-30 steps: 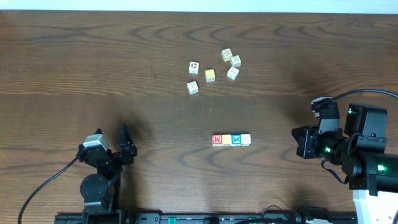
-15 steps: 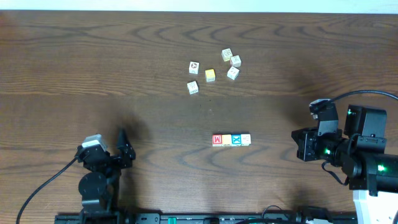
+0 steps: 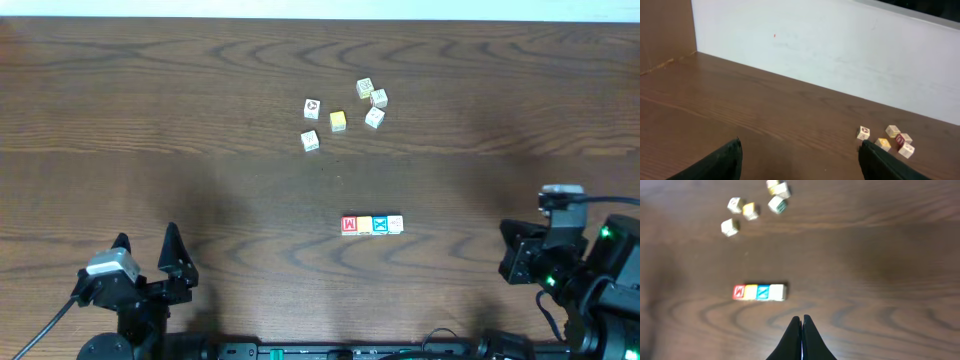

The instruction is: Lift 4 blocks

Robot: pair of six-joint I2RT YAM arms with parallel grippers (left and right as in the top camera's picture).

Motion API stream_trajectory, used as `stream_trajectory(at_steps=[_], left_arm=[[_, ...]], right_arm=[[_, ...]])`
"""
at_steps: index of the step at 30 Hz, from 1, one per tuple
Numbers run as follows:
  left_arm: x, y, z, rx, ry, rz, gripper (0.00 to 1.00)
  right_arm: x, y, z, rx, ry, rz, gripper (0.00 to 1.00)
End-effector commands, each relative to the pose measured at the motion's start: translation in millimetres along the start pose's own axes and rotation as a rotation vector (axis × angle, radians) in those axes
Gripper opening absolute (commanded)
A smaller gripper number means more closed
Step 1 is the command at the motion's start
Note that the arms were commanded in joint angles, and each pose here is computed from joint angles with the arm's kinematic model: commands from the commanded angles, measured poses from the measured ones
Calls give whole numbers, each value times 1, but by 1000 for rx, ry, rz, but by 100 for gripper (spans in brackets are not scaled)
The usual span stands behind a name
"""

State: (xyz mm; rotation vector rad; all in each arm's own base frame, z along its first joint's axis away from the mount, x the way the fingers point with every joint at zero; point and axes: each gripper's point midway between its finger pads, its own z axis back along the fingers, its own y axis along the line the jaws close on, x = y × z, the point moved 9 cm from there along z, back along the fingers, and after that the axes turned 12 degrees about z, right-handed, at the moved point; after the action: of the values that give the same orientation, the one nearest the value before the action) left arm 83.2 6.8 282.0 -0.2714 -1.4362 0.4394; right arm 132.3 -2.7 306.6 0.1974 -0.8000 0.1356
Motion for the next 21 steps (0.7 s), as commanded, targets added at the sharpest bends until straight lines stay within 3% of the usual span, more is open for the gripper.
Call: stream_trajectory(at_steps=[1,6,11,21], left_arm=[[-3,-2,2,-18,42,-5,75],[-14,3,-11,38,164,-20,75],[-11,2,-16,38,169,-61,75],[-9,1,-16,33,157,-50,75]], right_arm=[[2,-13,-8,-27,31,-66,1],[5,-24,-37,134,151,-102,1],[14,-19,-28,234,184,-105,1],[75,-17,13,145,-66,-121,1]])
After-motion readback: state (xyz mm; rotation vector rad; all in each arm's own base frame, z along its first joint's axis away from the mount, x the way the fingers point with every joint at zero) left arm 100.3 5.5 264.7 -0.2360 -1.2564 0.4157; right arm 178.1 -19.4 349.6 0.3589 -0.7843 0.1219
